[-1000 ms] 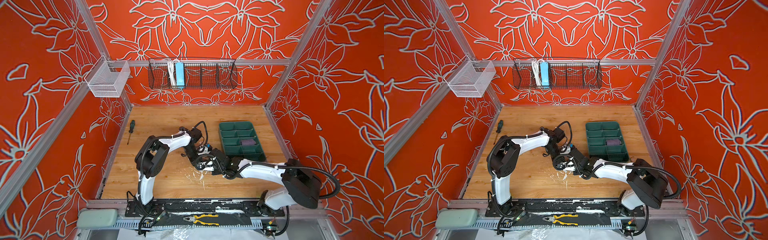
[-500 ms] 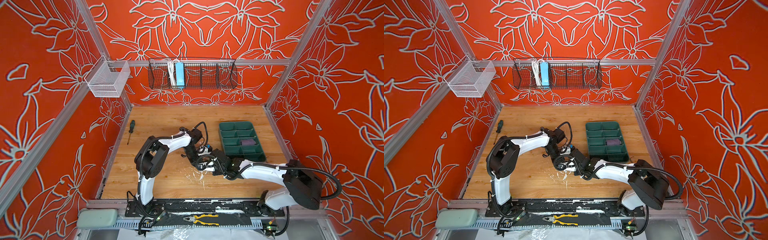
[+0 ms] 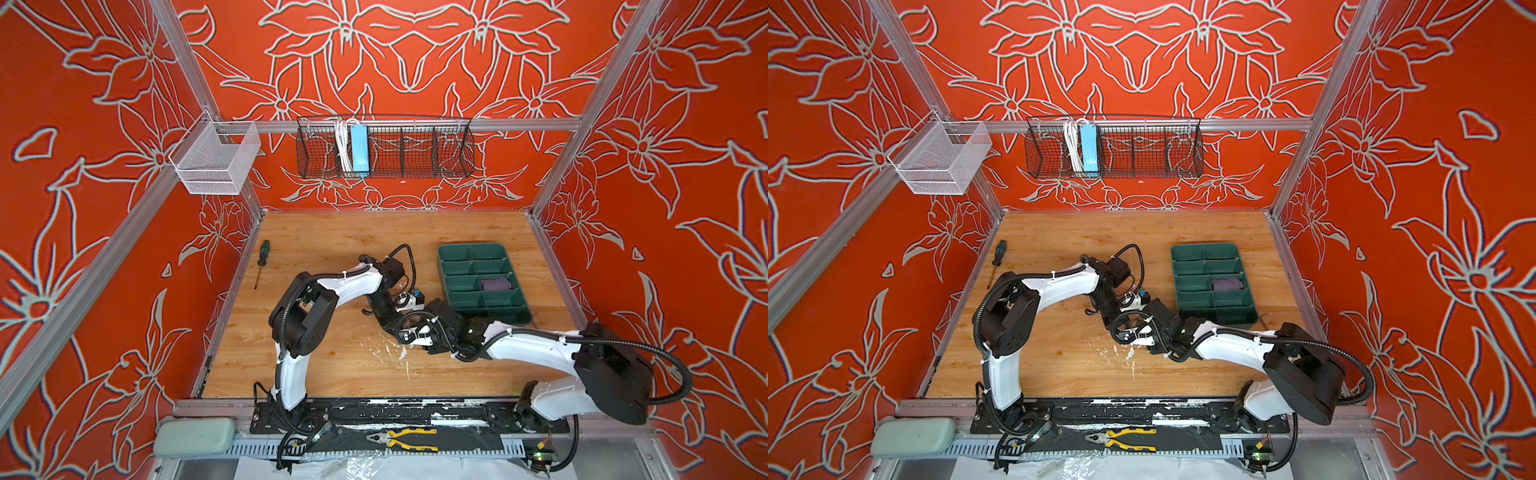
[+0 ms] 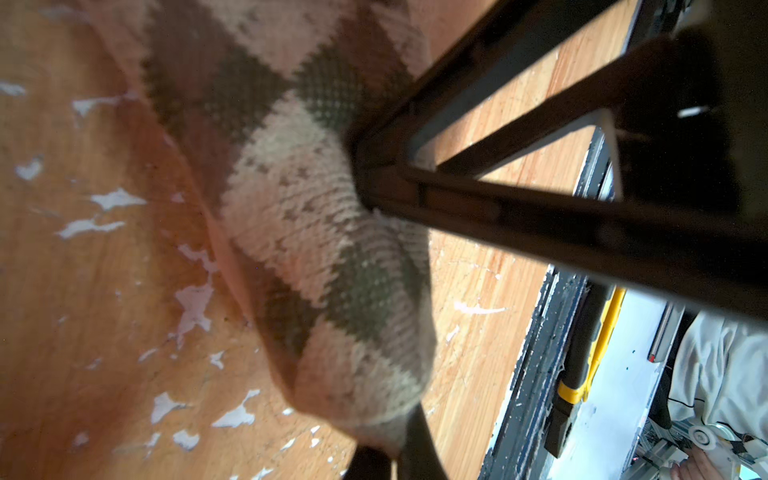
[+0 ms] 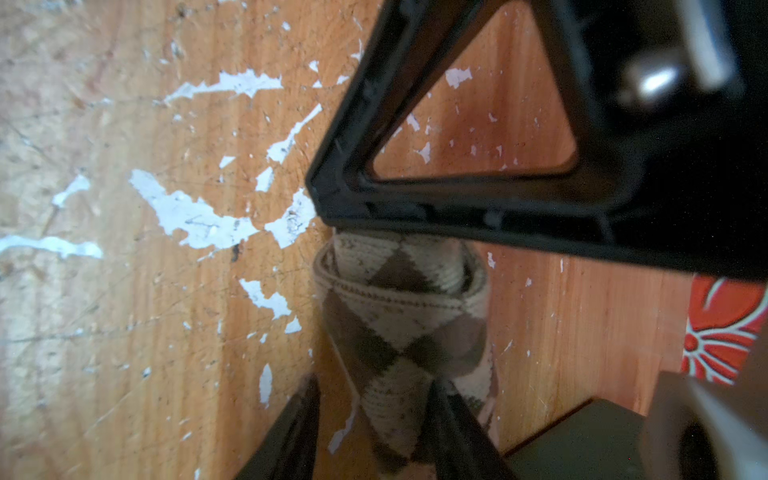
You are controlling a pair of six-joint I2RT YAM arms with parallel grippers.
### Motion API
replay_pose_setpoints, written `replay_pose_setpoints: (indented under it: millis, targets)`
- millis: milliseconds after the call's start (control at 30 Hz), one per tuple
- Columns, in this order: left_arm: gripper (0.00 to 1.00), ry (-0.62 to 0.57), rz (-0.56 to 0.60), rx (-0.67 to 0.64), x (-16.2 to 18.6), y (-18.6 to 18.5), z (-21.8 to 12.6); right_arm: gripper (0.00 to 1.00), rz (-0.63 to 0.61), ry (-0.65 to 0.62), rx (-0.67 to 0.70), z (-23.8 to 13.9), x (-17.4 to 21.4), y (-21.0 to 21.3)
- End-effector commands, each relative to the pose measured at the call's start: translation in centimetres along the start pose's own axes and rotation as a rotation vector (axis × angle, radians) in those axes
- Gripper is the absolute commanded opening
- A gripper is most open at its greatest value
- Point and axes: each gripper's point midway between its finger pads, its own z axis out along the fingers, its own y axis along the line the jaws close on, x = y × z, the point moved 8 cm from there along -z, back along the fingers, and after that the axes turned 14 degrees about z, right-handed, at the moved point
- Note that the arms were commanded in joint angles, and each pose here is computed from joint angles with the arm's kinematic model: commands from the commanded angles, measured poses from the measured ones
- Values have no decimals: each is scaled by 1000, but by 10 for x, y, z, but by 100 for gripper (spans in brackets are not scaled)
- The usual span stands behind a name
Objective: Roll the socks
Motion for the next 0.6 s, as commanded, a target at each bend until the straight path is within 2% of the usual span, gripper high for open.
replay_pose_setpoints:
  millis: [0, 33, 67, 100, 133, 500, 567]
  targets:
    - [0, -4, 12, 29, -1, -4, 2, 46, -15, -8, 14, 4, -2, -1]
    - [0, -2, 11, 32, 0, -4, 2, 47, -19, -15, 21, 4, -4, -2]
    - [0, -1, 9, 33, 0, -4, 2, 58, -18, -23, 34, 4, -5, -4]
    - [0, 1, 9, 35, 0, -4, 3, 94, -19, -35, 48, 4, -7, -6]
    - [0, 1, 6, 35, 0, -3, 2, 98, -19, -44, 55, 3, -9, -7]
    - [0, 3, 2, 45, 0, -2, 3, 98, -42, -75, 92, 16, -13, -9]
    - [0, 2, 1, 48, 0, -2, 3, 94, -43, -76, 92, 21, -14, -10]
